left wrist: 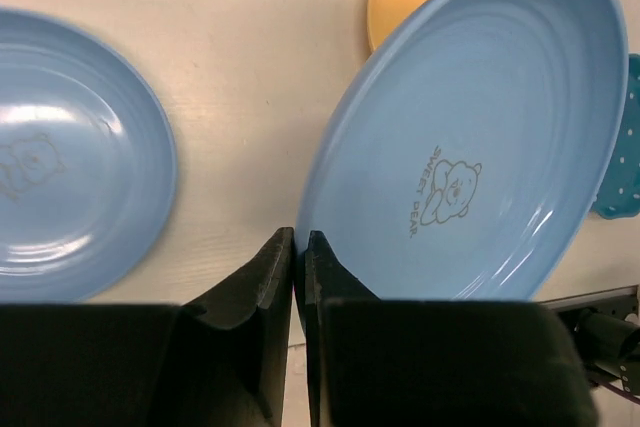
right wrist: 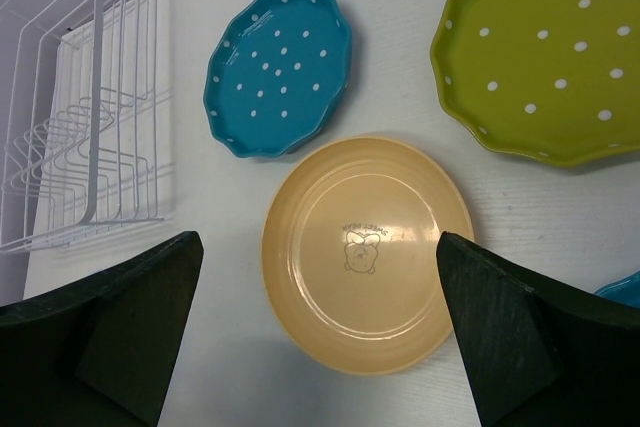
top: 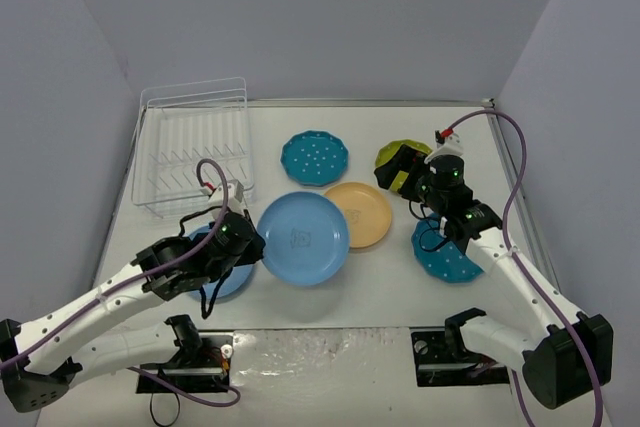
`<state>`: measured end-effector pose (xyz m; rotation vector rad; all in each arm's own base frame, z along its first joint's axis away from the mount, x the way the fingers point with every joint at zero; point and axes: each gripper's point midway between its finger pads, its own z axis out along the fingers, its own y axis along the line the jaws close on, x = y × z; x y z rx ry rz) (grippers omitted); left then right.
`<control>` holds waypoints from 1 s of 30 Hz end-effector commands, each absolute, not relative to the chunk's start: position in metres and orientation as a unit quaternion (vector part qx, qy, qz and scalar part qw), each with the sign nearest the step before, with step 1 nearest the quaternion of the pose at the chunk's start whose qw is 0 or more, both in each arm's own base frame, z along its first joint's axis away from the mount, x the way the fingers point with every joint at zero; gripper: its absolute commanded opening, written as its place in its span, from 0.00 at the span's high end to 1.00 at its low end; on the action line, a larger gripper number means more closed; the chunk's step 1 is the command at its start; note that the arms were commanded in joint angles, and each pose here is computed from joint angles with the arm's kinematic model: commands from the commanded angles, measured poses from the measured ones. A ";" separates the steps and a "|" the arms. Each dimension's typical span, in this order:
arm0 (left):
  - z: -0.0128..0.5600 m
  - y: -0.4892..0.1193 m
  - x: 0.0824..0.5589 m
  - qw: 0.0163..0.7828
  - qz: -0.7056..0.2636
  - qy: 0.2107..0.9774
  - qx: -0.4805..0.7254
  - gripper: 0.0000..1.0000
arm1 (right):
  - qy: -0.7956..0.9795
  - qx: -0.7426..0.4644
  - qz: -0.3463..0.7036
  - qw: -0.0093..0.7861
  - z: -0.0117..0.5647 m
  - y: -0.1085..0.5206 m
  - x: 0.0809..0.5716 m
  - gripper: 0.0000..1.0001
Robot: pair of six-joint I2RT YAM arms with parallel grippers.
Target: Load the plates into the dish rack
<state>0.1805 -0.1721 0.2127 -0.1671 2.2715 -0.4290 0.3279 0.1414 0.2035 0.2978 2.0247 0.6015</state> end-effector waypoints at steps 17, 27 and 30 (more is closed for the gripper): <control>0.426 0.001 0.291 0.648 0.152 0.729 -0.159 1.00 | 0.783 0.092 0.292 0.542 0.272 0.159 0.342 0.00; 0.418 0.068 0.336 0.639 0.266 0.689 -0.217 1.00 | 0.788 0.083 0.282 0.542 0.267 0.164 0.354 0.00; 0.410 0.095 0.346 0.633 0.282 0.679 -0.242 1.00 | 0.789 0.079 0.278 0.543 0.266 0.164 0.356 0.00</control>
